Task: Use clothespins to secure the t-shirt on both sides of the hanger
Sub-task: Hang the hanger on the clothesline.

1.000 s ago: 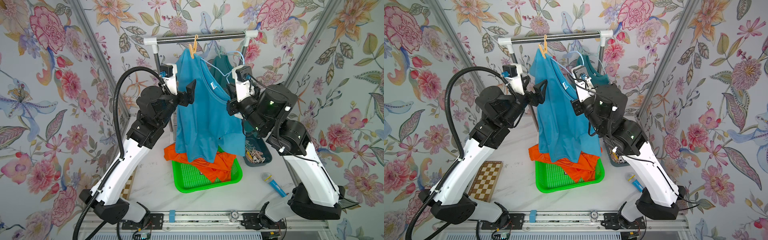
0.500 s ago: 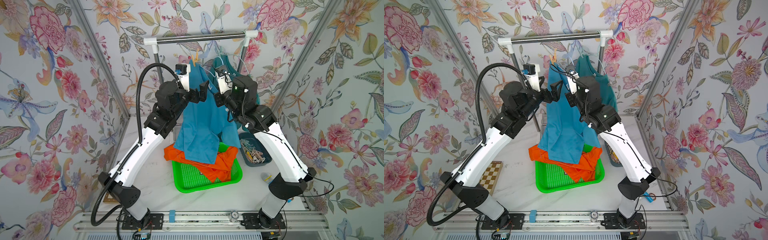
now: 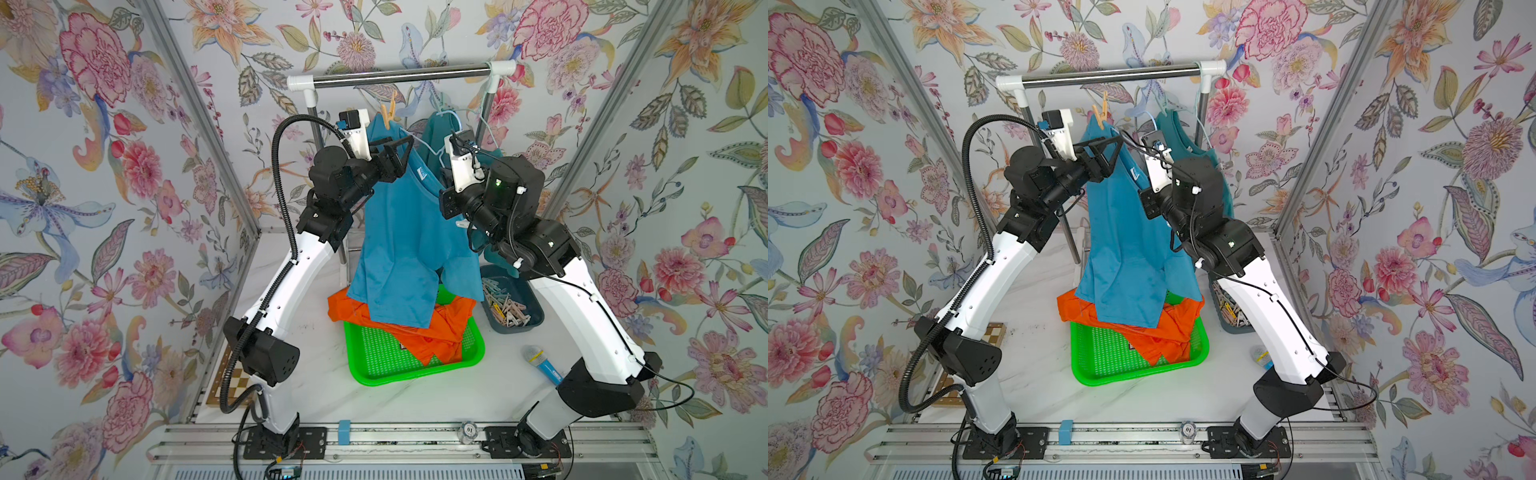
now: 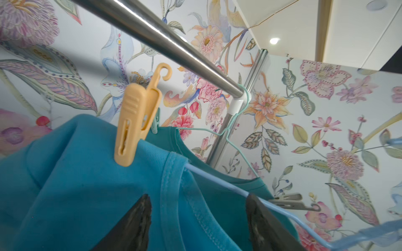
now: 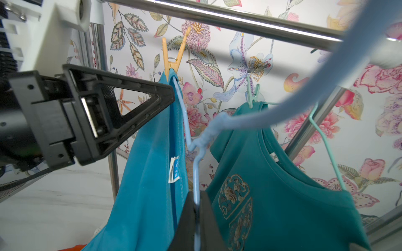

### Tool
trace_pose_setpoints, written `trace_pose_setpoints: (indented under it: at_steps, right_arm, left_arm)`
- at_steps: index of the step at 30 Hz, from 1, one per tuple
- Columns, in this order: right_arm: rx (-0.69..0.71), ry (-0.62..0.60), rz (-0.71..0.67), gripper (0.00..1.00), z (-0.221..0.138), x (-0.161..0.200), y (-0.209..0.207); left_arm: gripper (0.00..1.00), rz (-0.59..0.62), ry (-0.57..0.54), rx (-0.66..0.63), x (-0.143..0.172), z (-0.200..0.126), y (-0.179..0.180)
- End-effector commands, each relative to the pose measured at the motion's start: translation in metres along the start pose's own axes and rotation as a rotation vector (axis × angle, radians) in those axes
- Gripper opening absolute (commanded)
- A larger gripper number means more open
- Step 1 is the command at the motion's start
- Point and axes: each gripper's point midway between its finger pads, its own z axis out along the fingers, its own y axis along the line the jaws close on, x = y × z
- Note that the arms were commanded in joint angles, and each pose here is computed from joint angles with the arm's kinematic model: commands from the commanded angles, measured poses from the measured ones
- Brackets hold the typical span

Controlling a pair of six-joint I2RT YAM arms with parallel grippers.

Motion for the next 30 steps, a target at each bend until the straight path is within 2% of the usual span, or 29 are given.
trace_pose_setpoints:
  at_steps: [1,9,15,17,19,23,30]
  right_arm:
    - [0.007,-0.063,0.049,0.00,-0.004,-0.016,-0.006]
    - [0.006,-0.063,0.057,0.00,0.001,-0.013,-0.004]
    - [0.003,-0.058,0.059,0.00,0.000,-0.009,-0.003]
    - [0.006,-0.054,0.058,0.00,0.000,-0.007,-0.003]
    - [0.005,-0.051,0.057,0.00,0.001,-0.006,-0.002]
    - [-0.001,-0.051,0.055,0.00,0.002,-0.004,0.000]
    - [0.006,-0.092,0.066,0.00,-0.007,-0.010,-0.002]
  left_arm:
    - [0.66,-0.109,-0.007,0.168,-0.004,-0.004,-0.034]
    - [0.60,-0.270,-0.023,0.273,0.004,-0.016,-0.051]
    - [0.45,-0.399,-0.025,0.410,0.007,-0.009,-0.068]
    - [0.44,-0.419,-0.021,0.448,0.007,-0.009,-0.077]
    - [0.43,-0.420,-0.017,0.463,0.007,-0.009,-0.084]
    - [0.27,-0.433,-0.015,0.454,0.009,-0.007,-0.085]
    - [0.28,-0.466,0.022,0.432,0.025,0.003,-0.084]
